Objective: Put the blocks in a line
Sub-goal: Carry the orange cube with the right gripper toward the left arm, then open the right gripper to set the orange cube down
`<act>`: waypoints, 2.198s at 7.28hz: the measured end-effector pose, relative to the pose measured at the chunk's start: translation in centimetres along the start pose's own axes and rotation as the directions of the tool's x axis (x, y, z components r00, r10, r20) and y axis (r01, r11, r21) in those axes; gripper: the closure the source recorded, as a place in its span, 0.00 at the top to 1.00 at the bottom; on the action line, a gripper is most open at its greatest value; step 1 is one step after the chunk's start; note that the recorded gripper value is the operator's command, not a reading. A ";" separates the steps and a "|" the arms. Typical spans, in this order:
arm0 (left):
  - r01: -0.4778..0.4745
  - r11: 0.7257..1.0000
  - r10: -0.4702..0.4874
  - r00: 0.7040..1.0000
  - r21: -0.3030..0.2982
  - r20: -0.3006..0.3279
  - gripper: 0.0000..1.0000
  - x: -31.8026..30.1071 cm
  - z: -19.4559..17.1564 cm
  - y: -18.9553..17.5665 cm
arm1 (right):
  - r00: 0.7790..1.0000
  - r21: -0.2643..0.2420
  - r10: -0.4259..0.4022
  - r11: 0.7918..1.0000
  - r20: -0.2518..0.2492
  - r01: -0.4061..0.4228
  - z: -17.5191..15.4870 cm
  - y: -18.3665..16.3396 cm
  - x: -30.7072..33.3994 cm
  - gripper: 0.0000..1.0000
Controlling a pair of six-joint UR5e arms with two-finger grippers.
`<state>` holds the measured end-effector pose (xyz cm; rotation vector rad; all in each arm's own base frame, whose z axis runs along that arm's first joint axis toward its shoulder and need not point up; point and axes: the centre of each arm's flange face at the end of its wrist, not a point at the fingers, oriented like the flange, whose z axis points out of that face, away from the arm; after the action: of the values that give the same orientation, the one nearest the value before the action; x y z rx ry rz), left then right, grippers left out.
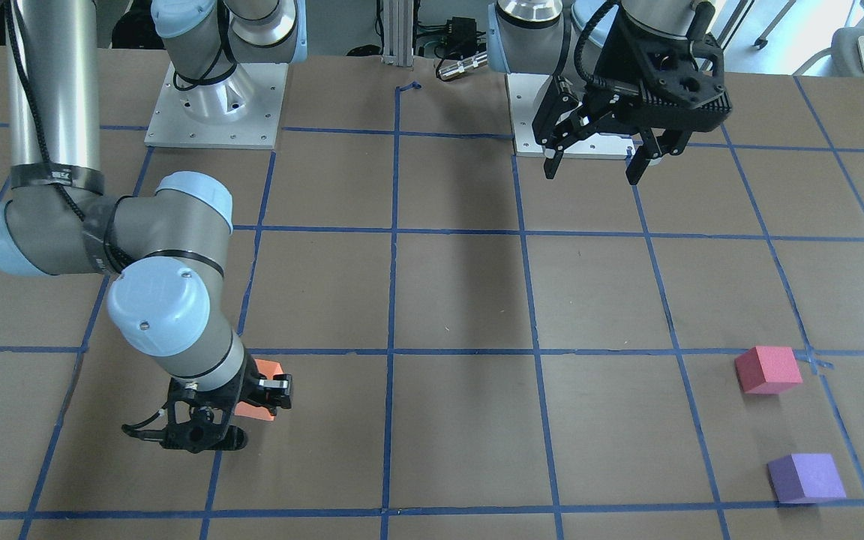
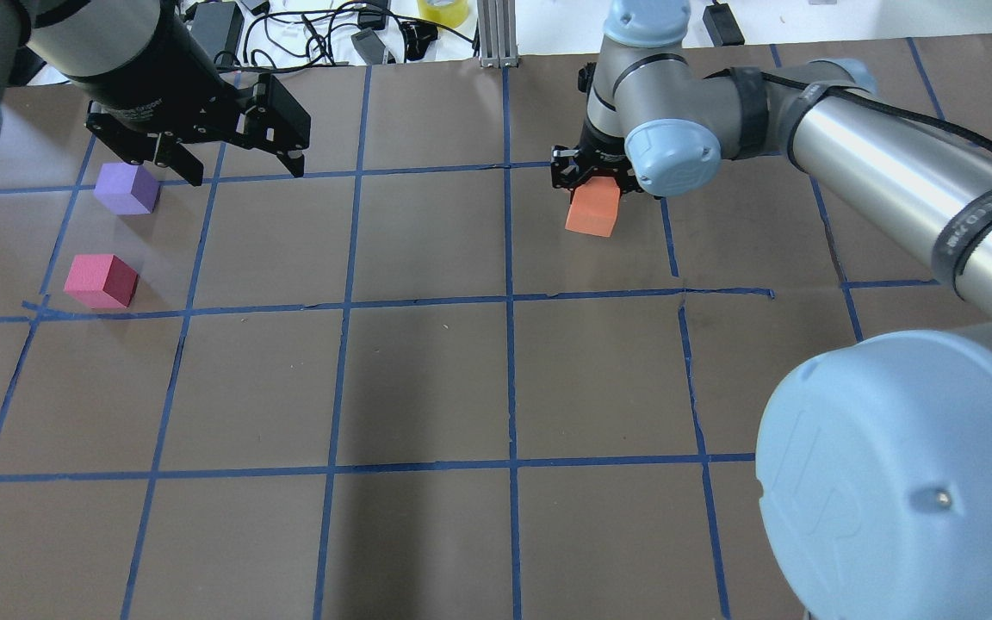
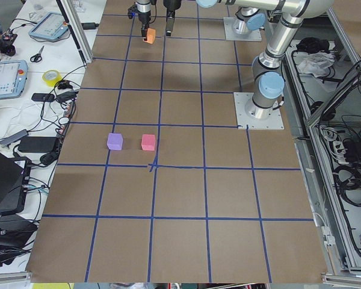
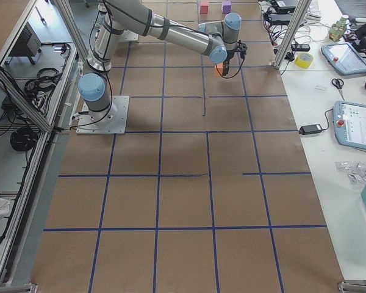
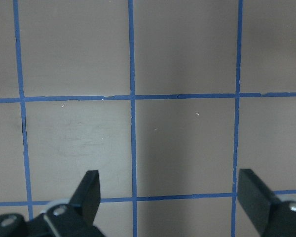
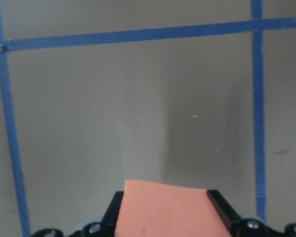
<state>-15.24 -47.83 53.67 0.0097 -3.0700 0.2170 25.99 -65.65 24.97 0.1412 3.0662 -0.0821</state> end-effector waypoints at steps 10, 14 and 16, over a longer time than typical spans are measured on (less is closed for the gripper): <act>-0.004 1.000 0.004 1.000 -0.002 -0.001 1.00 0.1 0.1 0.1 | 1.000 0.012 -0.015 1.000 0.020 0.015 6.5 0.5 -16.8 1.00; -0.005 1.000 0.005 1.000 -0.008 -0.001 1.00 0.1 0.4 -0.1 | 0.999 0.025 0.001 1.000 0.051 -0.003 -0.4 1.4 -16.8 1.00; -0.005 1.000 0.005 1.000 -0.010 0.000 1.00 0.1 0.5 -0.2 | 0.999 0.036 0.014 0.999 0.049 -0.016 -7.1 1.3 -13.7 1.00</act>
<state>-15.40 -48.04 53.23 0.0014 -3.0710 0.2020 39.27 -65.16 33.02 0.1615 3.0161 -0.1377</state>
